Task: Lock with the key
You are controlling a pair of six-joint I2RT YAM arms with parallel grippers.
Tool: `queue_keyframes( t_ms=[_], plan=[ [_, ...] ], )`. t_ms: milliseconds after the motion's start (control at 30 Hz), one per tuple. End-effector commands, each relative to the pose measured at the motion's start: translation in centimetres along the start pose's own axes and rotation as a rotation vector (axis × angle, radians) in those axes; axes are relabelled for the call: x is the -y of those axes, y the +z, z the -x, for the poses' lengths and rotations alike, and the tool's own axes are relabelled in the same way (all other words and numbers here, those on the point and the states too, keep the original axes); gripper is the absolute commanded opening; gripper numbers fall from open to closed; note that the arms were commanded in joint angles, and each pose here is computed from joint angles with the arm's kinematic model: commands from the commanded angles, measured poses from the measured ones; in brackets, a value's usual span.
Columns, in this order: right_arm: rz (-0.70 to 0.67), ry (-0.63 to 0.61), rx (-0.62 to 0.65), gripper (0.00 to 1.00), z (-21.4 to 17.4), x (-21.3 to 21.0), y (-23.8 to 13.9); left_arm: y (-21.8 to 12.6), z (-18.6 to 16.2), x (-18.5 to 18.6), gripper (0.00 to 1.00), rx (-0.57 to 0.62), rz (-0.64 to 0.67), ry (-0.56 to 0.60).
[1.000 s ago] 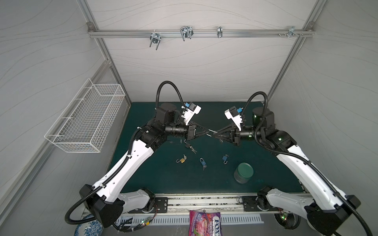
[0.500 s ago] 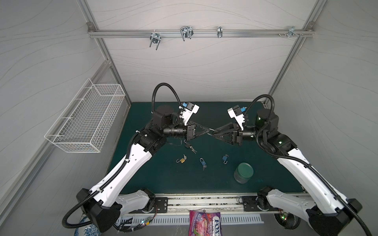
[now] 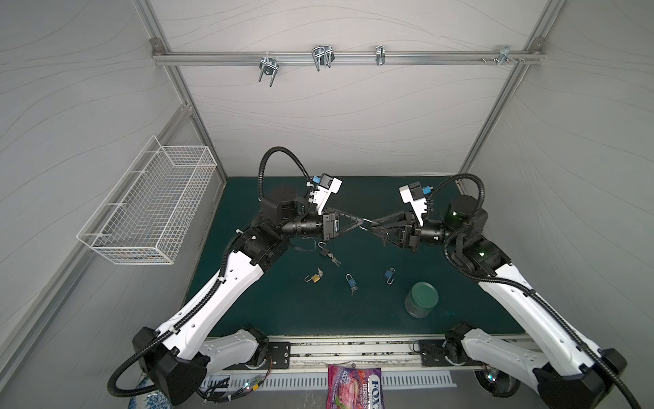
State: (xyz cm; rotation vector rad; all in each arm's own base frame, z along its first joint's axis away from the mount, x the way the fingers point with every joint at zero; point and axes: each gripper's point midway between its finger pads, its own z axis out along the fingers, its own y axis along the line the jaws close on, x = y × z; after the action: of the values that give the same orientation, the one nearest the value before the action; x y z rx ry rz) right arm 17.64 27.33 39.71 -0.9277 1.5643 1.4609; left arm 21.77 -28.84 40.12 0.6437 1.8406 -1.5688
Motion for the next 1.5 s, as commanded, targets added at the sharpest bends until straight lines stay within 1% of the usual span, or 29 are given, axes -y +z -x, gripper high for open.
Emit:
queue_keyframes(
  t_ms=[0, 167, 267, 300, 367, 467, 533, 600, 900, 967, 1033, 1067, 1167, 1300, 1400, 1467],
  plan=[
    [0.013, -0.019, 0.01, 0.39, 0.6, -0.3, 0.2, -0.7, 2.1, 2.4, 0.0, 0.077, -0.044, 0.081],
    [0.029, 0.0, -0.009, 0.38, 0.1, -0.2, 0.7, -0.7, 2.2, 2.6, 0.0, 0.083, -0.055, 0.079],
    [0.023, -0.004, 0.0, 0.31, 0.2, -0.2, 0.7, -0.7, 2.1, 2.4, 0.0, 0.079, -0.048, 0.079],
    [0.021, -0.009, 0.006, 0.3, 0.3, -0.3, 0.6, -0.7, 2.1, 2.4, 0.0, 0.079, -0.046, 0.08],
    [0.019, -0.019, 0.016, 0.3, 0.5, -0.5, 0.4, -0.7, 1.9, 2.2, 0.0, 0.078, -0.04, 0.076],
    [0.004, -0.033, 0.04, 0.38, 0.9, -0.6, 0.2, -0.7, 1.8, 2.1, 0.0, 0.075, -0.036, 0.075],
    [-0.011, -0.039, 0.057, 0.39, 1.0, -0.5, 0.0, -0.7, 1.8, 2.0, 0.0, 0.073, -0.033, 0.074],
    [-0.014, -0.041, 0.059, 0.38, 1.1, -0.6, -0.1, -0.7, 1.8, 2.0, 0.0, 0.073, -0.033, 0.074],
    [-0.021, -0.022, 0.042, 0.21, 0.6, -0.3, 0.0, -0.7, 1.9, 1.8, 0.0, 0.079, -0.025, 0.073],
    [-0.021, -0.024, 0.043, 0.15, 0.7, -0.4, -0.1, -0.7, 2.1, 1.8, 0.0, 0.082, -0.023, 0.074],
    [-0.022, -0.02, 0.05, 0.04, 0.9, -0.6, -0.2, -0.8, 2.1, 1.8, 0.0, 0.084, -0.017, 0.08],
    [-0.019, -0.011, 0.049, 0.0, 1.1, -0.7, -0.2, -0.9, 2.0, 1.6, 0.0, 0.078, -0.008, 0.082],
    [0.003, 0.044, 0.031, 0.0, 1.8, -1.4, -0.3, -1.1, 1.6, 1.4, 0.0, 0.055, 0.027, 0.119],
    [0.115, 0.149, -0.039, 0.0, 2.3, -3.0, 0.2, -1.5, 0.9, 0.8, 0.0, 0.026, 0.087, 0.164],
    [0.122, 0.19, -0.039, 0.0, 2.6, -3.3, 0.2, -1.5, 0.5, 0.3, 0.0, 0.011, 0.099, 0.171],
    [0.112, 0.194, -0.035, 0.0, 2.8, -3.2, 0.1, -1.3, 0.3, 0.1, 0.0, 0.007, 0.092, 0.163]
  ],
)
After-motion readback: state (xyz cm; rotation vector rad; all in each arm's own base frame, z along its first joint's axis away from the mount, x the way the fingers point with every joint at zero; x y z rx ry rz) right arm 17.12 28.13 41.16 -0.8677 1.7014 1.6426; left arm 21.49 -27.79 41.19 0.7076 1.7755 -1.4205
